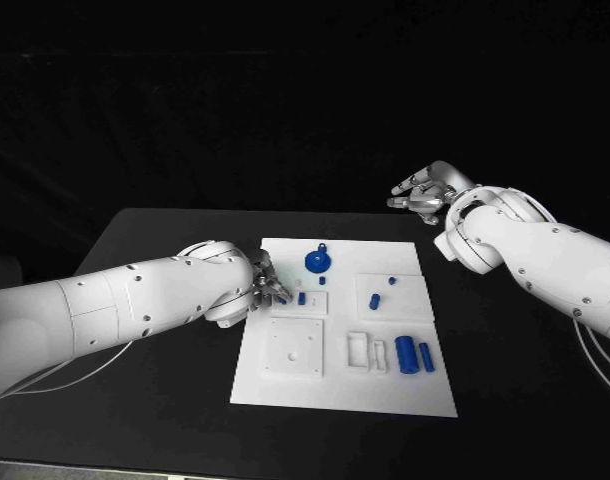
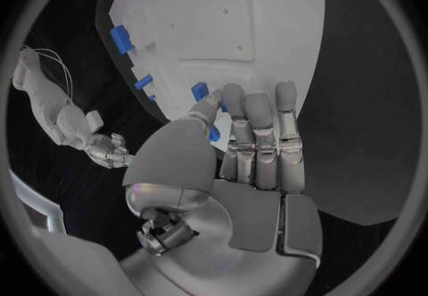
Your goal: Assemble the parts on the task board
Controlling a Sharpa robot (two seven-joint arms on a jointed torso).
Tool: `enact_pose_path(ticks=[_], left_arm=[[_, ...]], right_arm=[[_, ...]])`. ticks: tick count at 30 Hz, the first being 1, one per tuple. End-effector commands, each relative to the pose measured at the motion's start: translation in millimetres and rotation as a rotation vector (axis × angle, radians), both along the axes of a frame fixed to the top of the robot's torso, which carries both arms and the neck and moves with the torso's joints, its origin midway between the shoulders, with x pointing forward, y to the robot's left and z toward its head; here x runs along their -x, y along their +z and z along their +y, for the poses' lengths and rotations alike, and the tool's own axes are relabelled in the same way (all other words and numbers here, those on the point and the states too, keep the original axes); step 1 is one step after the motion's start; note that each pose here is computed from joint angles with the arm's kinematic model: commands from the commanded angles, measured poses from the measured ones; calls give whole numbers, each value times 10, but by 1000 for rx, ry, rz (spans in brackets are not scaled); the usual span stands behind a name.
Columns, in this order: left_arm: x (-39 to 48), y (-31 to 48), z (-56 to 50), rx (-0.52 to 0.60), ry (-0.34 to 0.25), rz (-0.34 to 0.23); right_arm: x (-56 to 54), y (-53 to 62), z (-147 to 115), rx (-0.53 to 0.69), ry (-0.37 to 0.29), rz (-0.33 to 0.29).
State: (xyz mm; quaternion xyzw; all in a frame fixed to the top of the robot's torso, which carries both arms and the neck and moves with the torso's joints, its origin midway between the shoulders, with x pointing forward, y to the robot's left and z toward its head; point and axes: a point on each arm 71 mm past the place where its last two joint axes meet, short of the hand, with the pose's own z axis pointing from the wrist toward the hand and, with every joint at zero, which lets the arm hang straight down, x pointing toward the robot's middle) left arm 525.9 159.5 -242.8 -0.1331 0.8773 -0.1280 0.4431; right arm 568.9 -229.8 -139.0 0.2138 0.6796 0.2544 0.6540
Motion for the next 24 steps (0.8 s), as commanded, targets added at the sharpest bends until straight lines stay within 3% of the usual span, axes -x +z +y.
enact_pose_path(ticks=[1,11,24], left_arm=[[47,-90,-21,-36,-20,52],[49,-91,-44,-41,-31,54],[40,-69,-62,-46,-34,18]], right_arm=[[4,-1,5,13,8,3],[5,-1,-6,14,6,4],[5,-1,-2,13,7,4]])
